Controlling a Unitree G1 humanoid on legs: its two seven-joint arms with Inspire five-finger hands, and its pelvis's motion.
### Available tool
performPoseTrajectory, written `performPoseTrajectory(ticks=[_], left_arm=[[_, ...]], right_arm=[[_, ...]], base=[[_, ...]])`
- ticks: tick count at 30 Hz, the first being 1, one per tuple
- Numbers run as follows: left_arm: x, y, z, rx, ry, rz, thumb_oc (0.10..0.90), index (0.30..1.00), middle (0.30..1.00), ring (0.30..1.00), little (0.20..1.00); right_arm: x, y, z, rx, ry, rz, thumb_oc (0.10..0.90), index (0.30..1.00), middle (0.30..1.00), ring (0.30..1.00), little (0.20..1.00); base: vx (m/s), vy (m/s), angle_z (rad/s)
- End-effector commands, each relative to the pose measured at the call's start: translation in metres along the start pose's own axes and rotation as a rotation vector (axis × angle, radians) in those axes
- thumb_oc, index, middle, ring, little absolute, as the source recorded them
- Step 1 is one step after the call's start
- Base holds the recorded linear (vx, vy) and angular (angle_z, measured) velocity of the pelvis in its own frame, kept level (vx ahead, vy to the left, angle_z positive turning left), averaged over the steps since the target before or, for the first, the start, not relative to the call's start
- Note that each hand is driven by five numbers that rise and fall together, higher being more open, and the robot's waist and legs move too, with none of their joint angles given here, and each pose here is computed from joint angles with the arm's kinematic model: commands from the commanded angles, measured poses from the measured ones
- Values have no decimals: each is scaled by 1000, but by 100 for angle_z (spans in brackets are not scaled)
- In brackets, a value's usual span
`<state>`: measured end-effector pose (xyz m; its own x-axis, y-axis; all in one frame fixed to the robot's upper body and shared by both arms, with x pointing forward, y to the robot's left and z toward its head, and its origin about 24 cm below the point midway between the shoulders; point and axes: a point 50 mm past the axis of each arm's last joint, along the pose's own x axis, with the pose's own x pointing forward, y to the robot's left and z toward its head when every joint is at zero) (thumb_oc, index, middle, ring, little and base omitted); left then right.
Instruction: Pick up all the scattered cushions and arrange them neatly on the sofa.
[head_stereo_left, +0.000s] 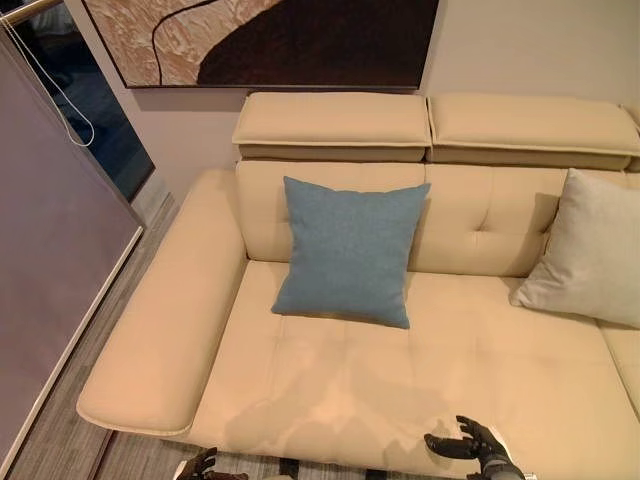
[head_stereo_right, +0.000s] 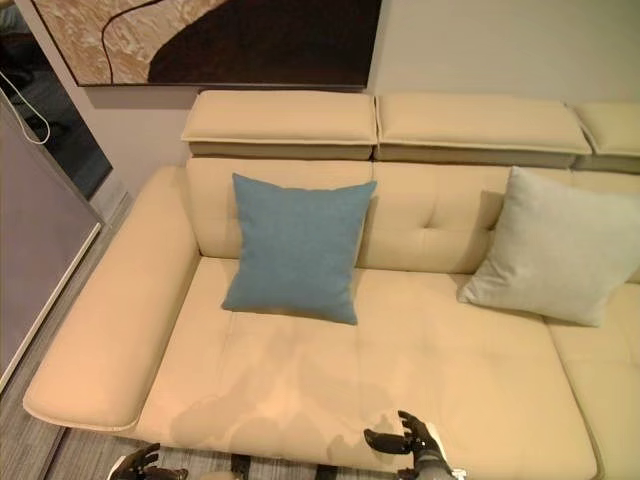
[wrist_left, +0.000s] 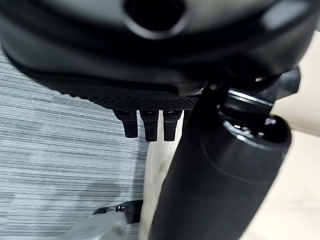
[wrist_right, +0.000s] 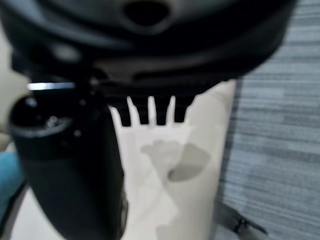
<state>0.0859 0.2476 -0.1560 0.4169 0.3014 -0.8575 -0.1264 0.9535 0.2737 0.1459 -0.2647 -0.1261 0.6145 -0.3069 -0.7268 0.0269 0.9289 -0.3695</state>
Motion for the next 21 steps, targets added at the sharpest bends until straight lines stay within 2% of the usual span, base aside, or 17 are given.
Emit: performPoseTrajectory(ticks=[1, 8, 16, 21], left_arm=[[3, 15, 22, 5, -103, 47, 800, 900, 900, 900, 900], [4, 0, 25, -6, -90, 22, 800, 900, 900, 900, 900], [4, 14, 17, 24, -38, 59, 800, 900, 900, 900, 900], [4, 18, 13, 22, -30, 68, 800, 900, 900, 900, 900]], right_arm=[[4, -10, 23, 58, -95, -52, 800, 900, 900, 900, 900], [6, -6, 4, 19, 34, -63, 800, 900, 900, 900, 900], [5, 0, -5, -30, 91, -40, 800, 900, 900, 900, 900], [3, 7, -11, -32, 117, -23, 800, 900, 900, 900, 900]], base=[[-133, 124, 12], [-193, 187, 36], [-284, 96, -16], [-81, -106, -24]])
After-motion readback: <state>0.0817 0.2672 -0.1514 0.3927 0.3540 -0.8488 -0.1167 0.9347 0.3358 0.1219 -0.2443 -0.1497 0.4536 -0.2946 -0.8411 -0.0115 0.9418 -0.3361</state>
